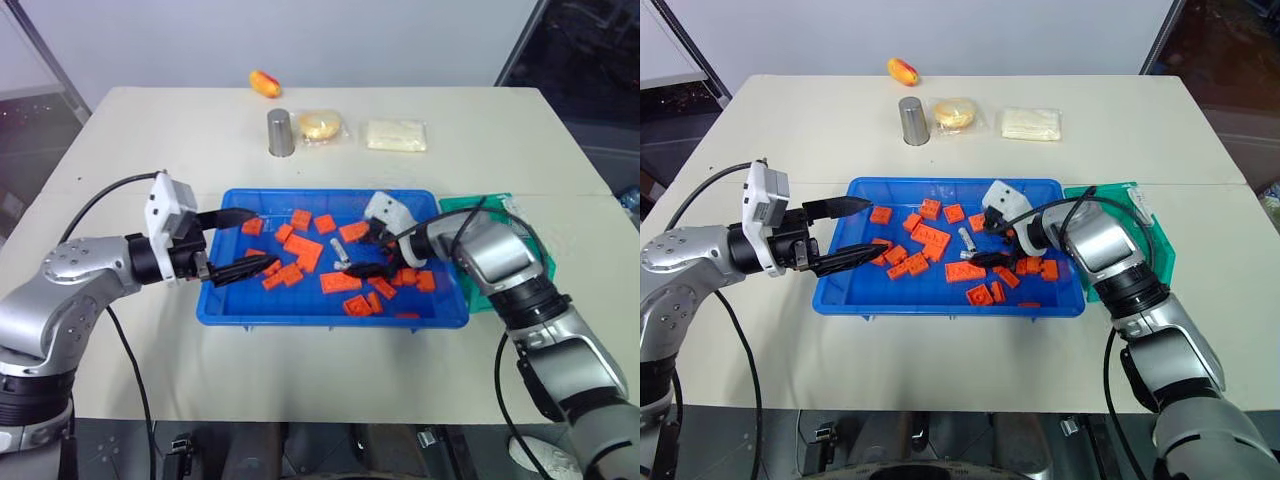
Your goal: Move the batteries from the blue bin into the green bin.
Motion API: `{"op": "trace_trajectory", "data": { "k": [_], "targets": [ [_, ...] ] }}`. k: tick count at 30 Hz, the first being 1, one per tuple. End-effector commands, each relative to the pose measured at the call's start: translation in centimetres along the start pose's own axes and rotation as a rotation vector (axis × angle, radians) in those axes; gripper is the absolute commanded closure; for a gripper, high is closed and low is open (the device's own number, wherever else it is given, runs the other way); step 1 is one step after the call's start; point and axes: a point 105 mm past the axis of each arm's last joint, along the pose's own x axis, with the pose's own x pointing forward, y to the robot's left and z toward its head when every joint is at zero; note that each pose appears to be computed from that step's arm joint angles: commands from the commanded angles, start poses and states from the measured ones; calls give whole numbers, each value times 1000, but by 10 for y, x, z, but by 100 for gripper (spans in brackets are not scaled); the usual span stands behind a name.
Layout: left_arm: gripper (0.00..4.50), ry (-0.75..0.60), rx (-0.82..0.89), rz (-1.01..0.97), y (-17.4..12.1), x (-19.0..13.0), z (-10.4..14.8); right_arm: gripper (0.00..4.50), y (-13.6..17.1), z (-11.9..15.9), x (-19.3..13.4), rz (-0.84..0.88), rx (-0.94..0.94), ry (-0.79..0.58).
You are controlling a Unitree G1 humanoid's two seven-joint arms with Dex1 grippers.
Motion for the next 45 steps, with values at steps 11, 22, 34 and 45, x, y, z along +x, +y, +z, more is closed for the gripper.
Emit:
{"op": "trace_trajectory", "data": {
  "k": [11, 22, 34, 45],
  "targets": [
    [0, -33, 43, 14, -2, -1, 8, 4, 13, -11, -5, 47, -56, 55],
    [0, -36, 51, 20, 1, -1, 9, 409, 20, -7, 1, 62, -76, 44],
    [0, -41, 46, -9, 0, -1, 10, 441, -2, 33, -38, -66, -110, -68],
    [0, -75, 47, -178, 0, 21, 21, 441, -46, 40, -183, -455, -77, -54]
  ]
}}
